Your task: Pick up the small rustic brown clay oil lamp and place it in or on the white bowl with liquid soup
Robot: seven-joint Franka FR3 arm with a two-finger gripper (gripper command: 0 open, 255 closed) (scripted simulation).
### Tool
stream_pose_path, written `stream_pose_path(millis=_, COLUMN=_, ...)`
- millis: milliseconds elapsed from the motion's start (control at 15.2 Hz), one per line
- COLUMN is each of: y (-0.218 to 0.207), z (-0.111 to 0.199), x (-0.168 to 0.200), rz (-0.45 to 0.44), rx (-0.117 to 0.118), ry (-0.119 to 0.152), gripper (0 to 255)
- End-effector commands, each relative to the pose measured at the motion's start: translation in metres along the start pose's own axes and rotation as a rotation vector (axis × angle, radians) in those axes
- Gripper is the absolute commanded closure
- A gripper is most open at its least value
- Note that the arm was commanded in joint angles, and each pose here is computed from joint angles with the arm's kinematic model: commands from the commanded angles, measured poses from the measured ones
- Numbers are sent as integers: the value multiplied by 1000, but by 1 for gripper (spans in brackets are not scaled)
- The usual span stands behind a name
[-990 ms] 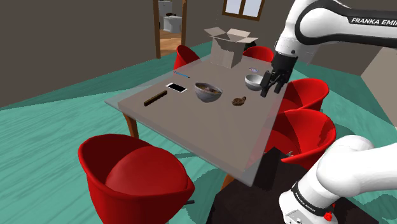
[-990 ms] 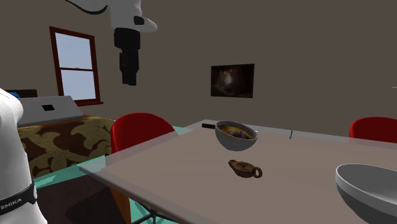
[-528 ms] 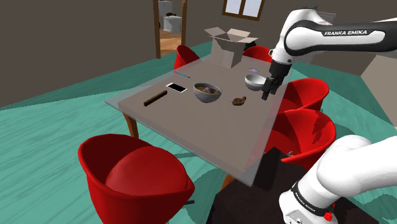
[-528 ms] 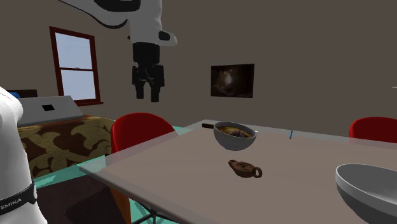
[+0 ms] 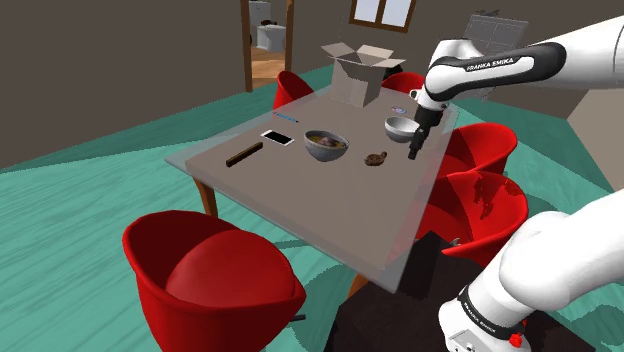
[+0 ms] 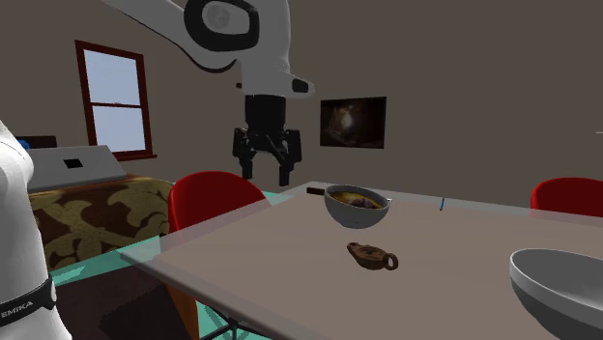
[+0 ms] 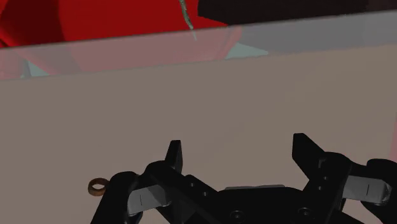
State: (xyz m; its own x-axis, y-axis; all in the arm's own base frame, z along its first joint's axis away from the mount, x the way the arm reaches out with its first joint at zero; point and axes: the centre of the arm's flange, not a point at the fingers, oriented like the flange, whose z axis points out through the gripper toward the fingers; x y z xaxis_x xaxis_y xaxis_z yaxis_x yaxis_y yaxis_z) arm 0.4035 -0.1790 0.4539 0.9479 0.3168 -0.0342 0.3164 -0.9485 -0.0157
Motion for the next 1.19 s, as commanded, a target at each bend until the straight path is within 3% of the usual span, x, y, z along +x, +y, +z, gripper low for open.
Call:
stream_pose_path(millis=0, y=19, z=10, x=10, rz=-61, rx=-8, ry=-3, gripper=0)
stream_pose_path(millis=1122, y=163, z=118, x=135, rz=-540, rx=-61, ry=-32, gripper=0)
